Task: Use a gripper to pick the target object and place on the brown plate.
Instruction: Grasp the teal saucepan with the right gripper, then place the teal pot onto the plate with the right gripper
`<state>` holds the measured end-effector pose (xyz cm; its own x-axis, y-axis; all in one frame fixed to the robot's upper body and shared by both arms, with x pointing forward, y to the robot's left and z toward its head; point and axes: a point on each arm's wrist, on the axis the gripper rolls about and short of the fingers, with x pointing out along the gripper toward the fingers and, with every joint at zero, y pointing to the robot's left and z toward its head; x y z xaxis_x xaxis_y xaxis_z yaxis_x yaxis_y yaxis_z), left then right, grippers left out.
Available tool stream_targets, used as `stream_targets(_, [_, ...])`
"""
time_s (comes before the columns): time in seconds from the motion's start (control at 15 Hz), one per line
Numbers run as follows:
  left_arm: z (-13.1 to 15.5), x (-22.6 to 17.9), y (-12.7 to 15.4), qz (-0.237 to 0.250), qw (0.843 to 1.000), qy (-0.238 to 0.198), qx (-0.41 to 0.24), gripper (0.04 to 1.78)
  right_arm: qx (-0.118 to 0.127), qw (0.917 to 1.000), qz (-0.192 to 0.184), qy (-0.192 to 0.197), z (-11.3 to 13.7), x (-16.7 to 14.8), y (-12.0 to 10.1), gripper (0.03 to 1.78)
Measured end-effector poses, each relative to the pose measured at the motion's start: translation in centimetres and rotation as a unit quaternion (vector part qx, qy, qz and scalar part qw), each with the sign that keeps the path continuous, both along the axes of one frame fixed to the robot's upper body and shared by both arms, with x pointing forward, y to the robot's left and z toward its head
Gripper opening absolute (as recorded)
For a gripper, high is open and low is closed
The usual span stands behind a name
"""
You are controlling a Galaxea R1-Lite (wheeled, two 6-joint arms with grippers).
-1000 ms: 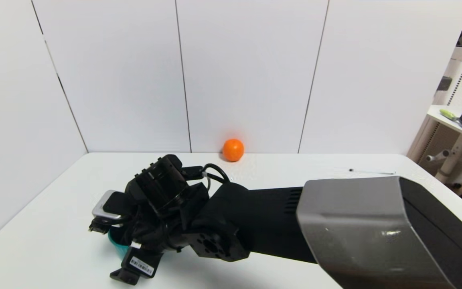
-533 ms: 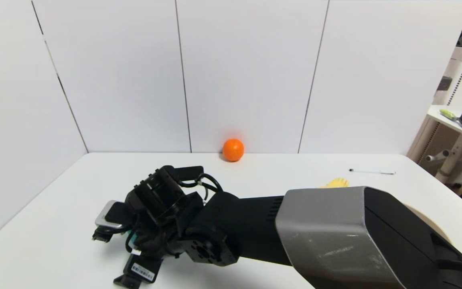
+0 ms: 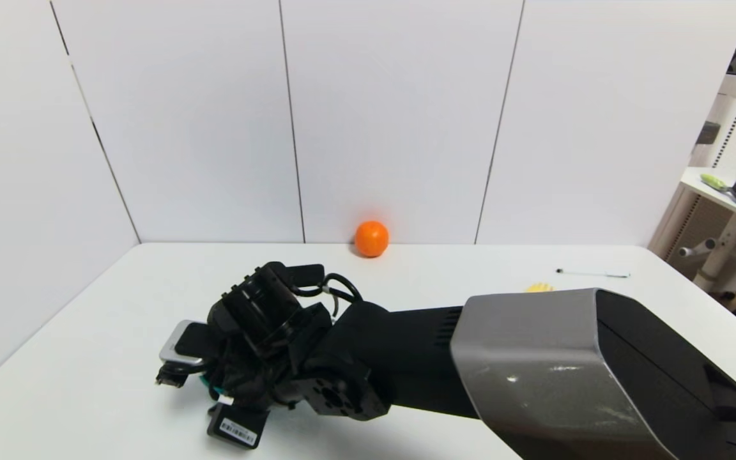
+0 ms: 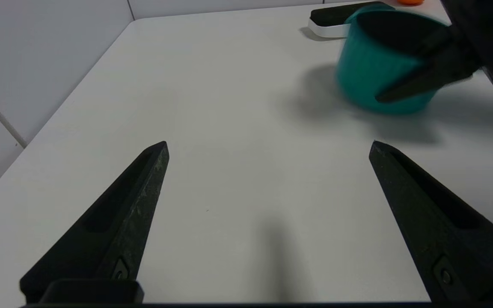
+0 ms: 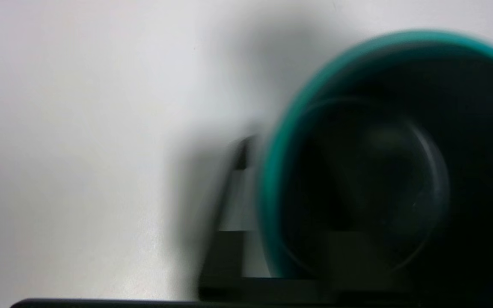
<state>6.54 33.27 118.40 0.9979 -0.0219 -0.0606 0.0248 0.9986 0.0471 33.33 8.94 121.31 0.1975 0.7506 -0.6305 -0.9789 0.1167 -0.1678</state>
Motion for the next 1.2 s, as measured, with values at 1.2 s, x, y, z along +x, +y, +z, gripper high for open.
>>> stream_targets(1.2, [0.0,0.0,0.0,0.0,1.0,0.0,0.0,1.69,0.047,0.9831,-0.17,-0.049,12.2,6.8,-14.5,0.14])
